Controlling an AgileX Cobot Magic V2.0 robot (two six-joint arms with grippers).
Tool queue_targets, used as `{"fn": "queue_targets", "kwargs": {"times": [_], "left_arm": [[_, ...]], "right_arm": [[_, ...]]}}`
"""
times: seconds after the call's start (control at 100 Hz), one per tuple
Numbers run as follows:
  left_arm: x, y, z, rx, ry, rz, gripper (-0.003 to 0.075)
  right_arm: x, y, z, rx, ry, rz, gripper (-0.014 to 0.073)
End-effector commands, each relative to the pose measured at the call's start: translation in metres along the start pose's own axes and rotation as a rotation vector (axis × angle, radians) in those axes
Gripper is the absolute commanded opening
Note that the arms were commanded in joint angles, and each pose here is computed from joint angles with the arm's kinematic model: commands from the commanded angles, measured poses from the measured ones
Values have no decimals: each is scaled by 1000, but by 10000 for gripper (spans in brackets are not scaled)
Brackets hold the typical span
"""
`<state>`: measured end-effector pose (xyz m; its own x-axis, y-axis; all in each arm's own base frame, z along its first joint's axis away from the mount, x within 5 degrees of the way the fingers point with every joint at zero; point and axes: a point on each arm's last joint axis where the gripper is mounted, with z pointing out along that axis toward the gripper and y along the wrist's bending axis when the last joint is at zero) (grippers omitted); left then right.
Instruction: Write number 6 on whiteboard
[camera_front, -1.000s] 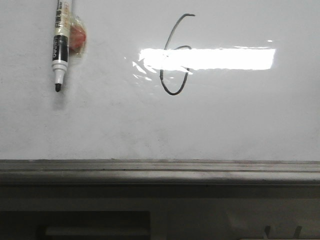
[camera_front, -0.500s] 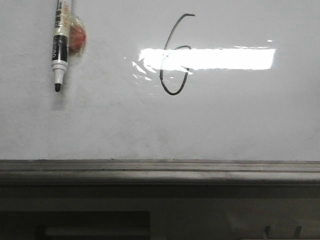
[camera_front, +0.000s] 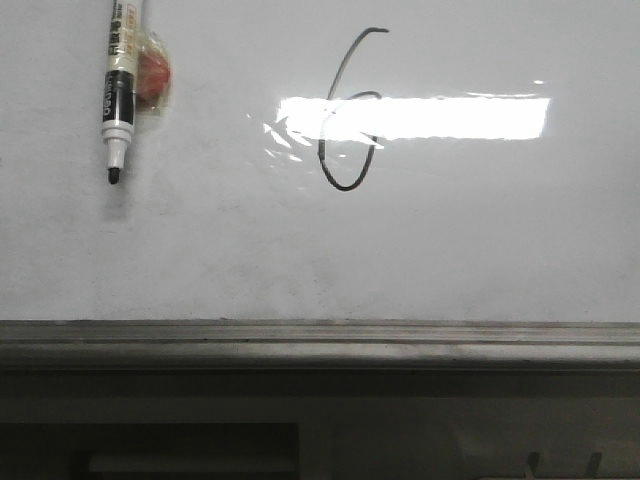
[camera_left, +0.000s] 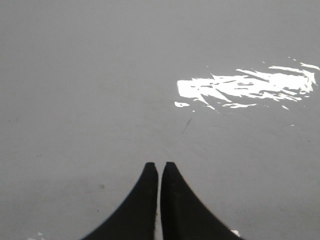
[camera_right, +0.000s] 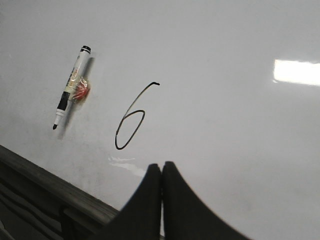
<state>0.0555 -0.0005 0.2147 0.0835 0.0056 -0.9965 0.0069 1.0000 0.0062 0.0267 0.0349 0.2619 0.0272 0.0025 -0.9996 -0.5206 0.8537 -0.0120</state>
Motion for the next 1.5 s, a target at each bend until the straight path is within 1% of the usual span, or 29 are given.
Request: {"fn": "queue_targets", "kwargs": {"times": [0.0, 0.24, 0.41, 1.49], "left_arm": [[9, 0, -1, 0, -40, -9, -20], [11, -1, -1, 25, -31, -15, -20], [11, -4, -2, 68, -31, -20, -20], [11, -4, -2, 67, -25, -31, -20]], "right_arm": [[-13, -3, -3, 45, -81, 8, -45], [-13, -3, -3, 45, -81, 8, -45], [-13, -3, -3, 45, -81, 8, -45], [-13, -3, -3, 45, -81, 8, -45]]}}
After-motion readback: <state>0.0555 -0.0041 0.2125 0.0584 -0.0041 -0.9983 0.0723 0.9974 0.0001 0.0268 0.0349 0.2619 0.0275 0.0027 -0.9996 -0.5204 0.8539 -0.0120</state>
